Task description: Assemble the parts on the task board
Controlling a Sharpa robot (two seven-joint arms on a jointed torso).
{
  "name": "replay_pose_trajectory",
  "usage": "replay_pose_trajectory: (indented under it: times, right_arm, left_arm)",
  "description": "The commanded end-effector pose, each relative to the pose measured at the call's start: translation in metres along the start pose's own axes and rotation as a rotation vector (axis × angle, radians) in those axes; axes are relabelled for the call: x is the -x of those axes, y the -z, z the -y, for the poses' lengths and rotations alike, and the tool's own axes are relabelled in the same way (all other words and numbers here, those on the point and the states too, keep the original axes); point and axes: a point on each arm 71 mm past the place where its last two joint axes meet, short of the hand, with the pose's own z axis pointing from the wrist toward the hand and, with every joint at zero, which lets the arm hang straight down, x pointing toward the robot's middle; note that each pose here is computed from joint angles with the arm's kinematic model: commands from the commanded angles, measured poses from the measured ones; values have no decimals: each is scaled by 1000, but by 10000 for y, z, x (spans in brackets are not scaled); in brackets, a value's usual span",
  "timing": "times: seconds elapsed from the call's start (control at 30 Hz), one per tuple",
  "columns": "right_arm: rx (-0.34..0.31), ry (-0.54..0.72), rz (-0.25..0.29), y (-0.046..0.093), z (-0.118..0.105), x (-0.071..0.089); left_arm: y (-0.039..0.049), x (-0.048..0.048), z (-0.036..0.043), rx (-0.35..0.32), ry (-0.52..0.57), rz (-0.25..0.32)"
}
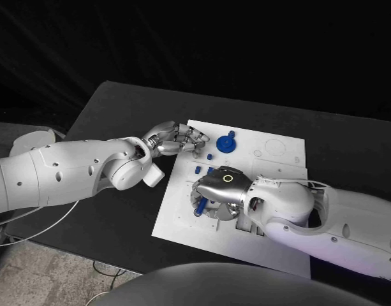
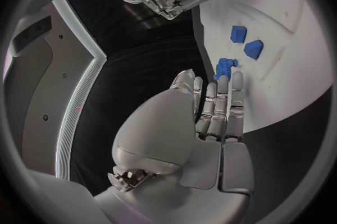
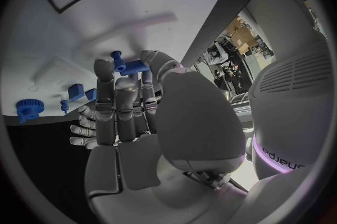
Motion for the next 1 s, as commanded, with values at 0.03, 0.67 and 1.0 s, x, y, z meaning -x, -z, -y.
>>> replay_pose_trajectory:
  times: [0.03, 0.67, 1.0]
  right_arm:
    - [30, -14, 59, 21, -34, 71]
    - [38, 47, 48, 77, -37, 266]
    - [9, 58, -32, 52, -32, 216]
  left_arm:
    - [-5, -26, 3, -6, 13, -21]
    - [-20, -41, -12, -1, 20, -29]
    - [-27, -50, -23, 5, 24, -36]
